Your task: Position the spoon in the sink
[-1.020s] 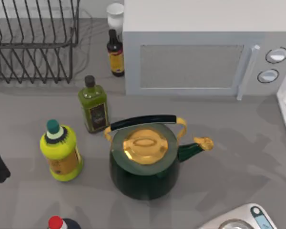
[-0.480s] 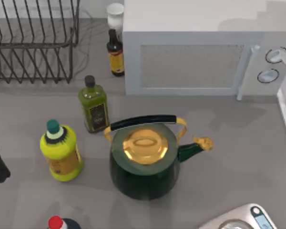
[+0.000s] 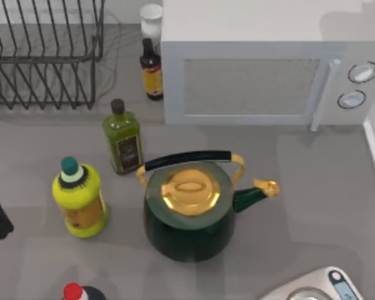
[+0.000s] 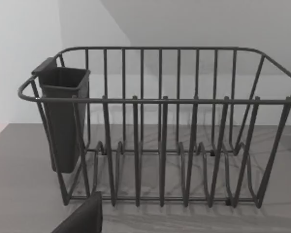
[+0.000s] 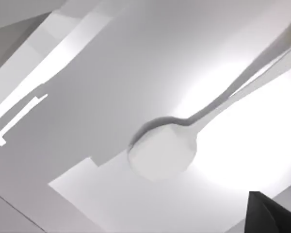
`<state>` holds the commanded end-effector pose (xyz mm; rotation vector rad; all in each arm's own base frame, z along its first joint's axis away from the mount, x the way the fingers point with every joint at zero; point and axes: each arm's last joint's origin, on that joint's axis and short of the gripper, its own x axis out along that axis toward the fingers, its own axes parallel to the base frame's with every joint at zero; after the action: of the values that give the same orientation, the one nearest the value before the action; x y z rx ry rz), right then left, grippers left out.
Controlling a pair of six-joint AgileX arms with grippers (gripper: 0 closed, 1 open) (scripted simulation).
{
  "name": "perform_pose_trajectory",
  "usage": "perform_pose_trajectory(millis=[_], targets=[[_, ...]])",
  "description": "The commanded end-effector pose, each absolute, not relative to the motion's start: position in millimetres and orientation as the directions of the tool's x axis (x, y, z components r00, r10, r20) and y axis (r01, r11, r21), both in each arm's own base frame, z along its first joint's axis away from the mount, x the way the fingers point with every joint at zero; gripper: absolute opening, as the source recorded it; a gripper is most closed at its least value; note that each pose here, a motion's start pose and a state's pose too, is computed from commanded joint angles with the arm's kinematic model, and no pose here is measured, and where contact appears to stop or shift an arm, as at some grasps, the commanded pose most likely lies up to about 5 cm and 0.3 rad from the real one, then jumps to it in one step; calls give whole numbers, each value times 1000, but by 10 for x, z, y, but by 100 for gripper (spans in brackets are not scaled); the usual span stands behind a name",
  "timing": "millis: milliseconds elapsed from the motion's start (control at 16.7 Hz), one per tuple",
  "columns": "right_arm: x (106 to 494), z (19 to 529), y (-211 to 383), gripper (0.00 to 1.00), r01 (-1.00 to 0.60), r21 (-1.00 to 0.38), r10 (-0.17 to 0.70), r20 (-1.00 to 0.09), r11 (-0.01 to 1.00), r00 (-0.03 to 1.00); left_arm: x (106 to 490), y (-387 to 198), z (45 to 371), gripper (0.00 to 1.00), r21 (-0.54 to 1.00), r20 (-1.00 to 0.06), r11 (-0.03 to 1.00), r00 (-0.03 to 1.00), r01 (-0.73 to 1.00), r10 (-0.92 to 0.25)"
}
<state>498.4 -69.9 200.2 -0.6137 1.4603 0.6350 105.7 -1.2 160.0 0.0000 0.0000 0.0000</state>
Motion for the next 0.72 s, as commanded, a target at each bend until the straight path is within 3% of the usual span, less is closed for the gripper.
perform_pose_trajectory(millis=[720], targets=[[5026, 1888, -688, 0, -719, -7, 17, -1000, 695, 26, 1057, -12, 1600, 100, 0, 0, 1000, 1000, 0, 0]])
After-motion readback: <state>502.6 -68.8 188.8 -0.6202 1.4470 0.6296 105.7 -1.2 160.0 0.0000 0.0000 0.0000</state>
